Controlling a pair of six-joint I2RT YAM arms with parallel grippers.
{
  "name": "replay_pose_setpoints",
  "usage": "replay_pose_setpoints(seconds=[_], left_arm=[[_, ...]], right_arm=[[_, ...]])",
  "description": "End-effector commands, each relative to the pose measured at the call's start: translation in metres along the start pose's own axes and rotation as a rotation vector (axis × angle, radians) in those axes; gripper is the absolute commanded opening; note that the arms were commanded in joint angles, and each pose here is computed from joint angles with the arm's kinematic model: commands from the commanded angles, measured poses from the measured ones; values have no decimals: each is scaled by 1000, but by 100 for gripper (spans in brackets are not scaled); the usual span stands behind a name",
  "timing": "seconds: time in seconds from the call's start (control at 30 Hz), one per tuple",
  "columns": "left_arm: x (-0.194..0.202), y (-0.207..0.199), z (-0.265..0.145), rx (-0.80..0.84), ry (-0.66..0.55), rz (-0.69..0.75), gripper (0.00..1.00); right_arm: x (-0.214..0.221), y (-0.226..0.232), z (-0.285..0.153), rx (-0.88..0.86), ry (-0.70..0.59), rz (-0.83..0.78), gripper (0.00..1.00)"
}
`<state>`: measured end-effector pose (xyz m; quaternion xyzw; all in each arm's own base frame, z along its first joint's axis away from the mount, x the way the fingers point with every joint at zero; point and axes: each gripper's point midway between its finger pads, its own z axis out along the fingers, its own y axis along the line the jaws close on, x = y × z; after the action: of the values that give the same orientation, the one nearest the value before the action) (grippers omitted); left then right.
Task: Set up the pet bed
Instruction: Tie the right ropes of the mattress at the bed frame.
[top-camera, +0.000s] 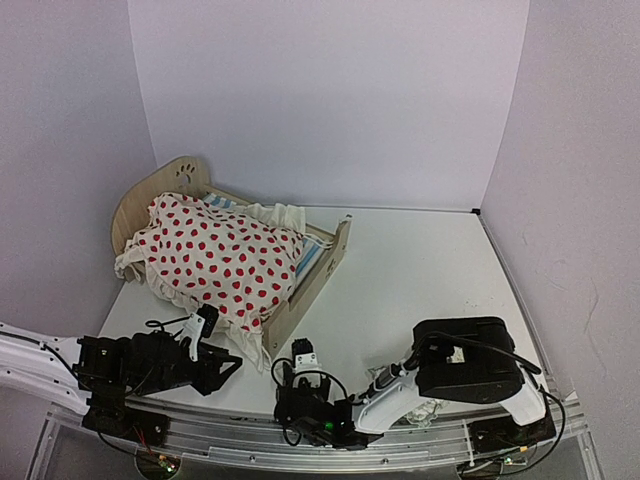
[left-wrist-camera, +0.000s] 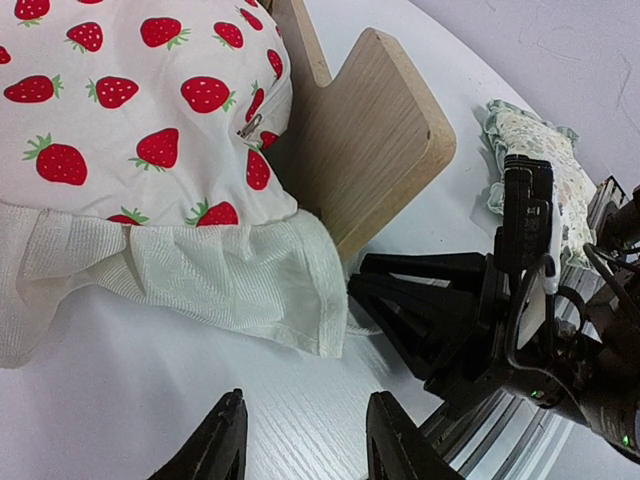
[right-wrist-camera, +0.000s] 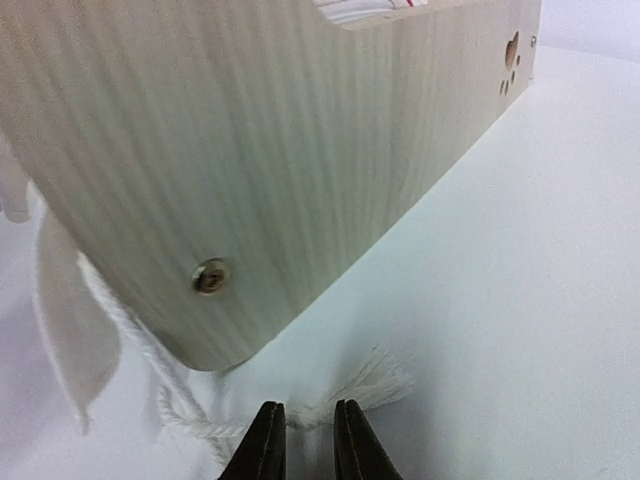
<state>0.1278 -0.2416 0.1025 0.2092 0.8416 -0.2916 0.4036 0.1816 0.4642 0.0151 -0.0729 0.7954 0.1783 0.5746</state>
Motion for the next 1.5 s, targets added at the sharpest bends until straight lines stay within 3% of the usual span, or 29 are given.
replay_pose_setpoints(seconds=[0.0, 0.13, 0.3, 0.43, 0.6, 0.97, 1.23, 1.47], left_arm=[[-9, -6, -3, 29, -39, -6, 42], [-8, -5, -2, 25, -37, -6, 42], [-8, -4, -1, 16, -35, -1, 42], [-13, -10, 3, 21, -40, 38, 41], [-19, -26, 20, -1, 10, 113, 41], [-55, -41, 49, -98, -68, 162, 39], [-61, -56, 73, -93, -44, 216, 21], [-71, -65, 95, -65, -34, 215, 17]], right_arm=[[-21, -21, 0, 14, 1, 36, 20], [-18, -22, -4, -31, 48, -4, 26], [-12, 12, -15, -230, 170, -41, 51], [-2, 24, -29, -309, 238, -34, 58], [-13, -3, -41, -259, 227, -33, 60], [-43, -47, -61, -180, 188, -72, 61], [-49, -49, -69, -212, 198, -62, 61], [-55, -58, -74, -205, 184, -66, 61]])
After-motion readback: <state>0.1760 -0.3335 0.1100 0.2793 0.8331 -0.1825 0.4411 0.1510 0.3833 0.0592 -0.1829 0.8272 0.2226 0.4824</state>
